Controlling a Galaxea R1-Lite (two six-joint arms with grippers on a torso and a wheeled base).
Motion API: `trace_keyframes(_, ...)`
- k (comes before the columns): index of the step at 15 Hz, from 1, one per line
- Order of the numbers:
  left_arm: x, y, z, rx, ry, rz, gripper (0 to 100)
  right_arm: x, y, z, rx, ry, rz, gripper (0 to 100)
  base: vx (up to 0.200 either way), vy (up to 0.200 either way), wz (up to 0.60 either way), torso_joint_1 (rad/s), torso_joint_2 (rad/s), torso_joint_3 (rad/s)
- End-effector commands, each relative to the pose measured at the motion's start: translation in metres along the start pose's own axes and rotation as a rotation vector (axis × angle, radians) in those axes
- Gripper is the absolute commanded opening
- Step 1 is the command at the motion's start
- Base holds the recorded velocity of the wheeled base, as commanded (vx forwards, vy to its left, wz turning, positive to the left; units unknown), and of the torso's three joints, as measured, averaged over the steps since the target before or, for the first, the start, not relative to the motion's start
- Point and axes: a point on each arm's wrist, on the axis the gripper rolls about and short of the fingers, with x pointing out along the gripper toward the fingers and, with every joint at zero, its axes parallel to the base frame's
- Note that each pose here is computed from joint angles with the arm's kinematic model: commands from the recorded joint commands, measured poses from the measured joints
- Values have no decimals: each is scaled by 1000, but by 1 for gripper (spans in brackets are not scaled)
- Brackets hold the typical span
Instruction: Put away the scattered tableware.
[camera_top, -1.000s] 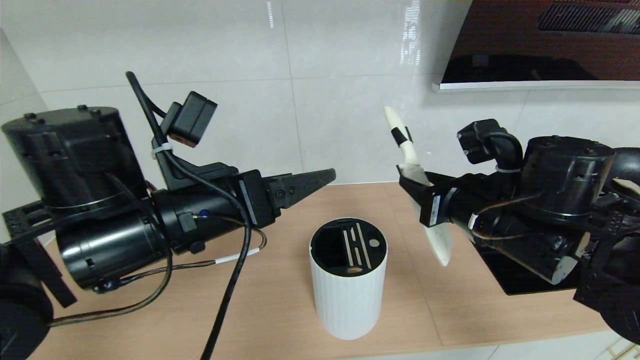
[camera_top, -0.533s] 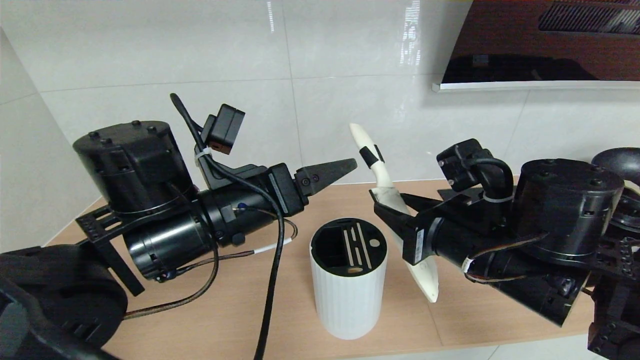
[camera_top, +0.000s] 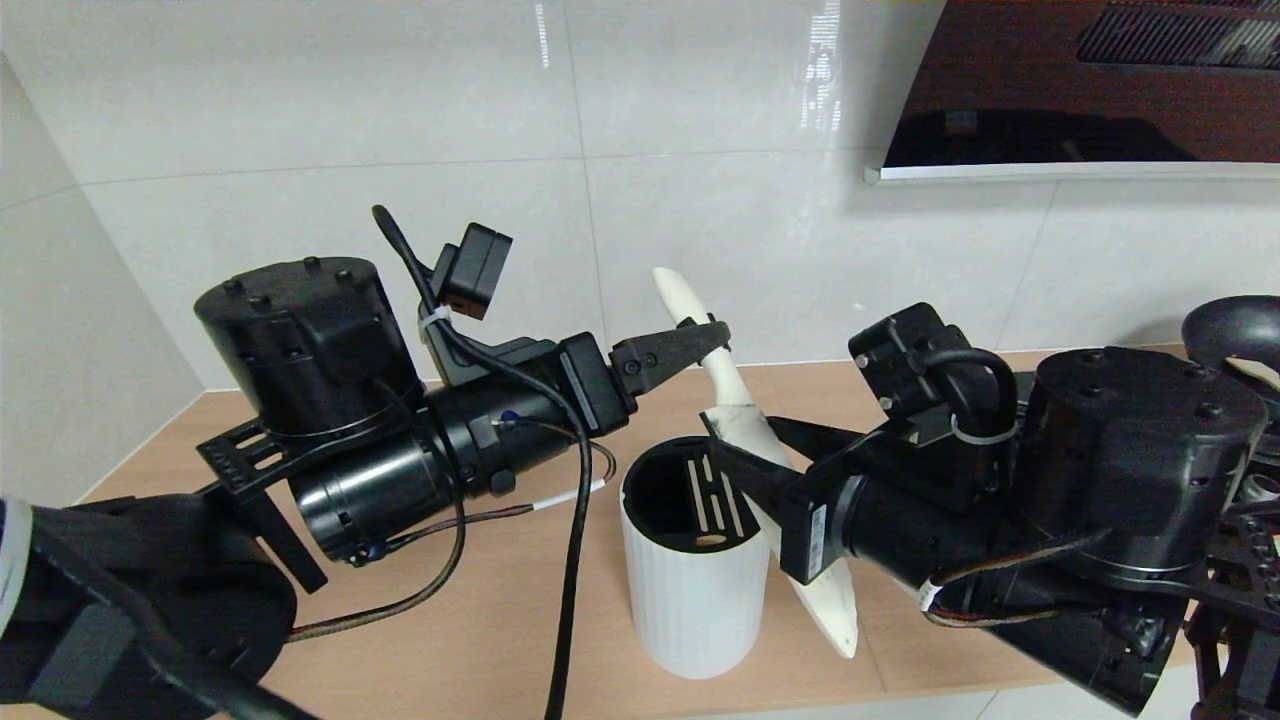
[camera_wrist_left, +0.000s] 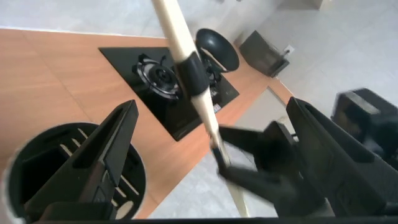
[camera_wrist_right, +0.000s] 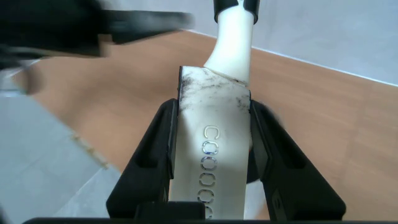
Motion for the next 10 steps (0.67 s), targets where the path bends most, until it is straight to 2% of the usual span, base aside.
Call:
trace_keyframes(1, 1, 1, -2, -2, 7, 3, 100, 0, 3, -2, -2, 6, 9, 0, 0, 0, 0, 0, 0, 0)
trace_keyframes(10, 7, 6, -7, -3, 10, 1, 100, 0, 16, -12, -12, 43, 63, 0, 0, 0, 0, 0, 0, 0)
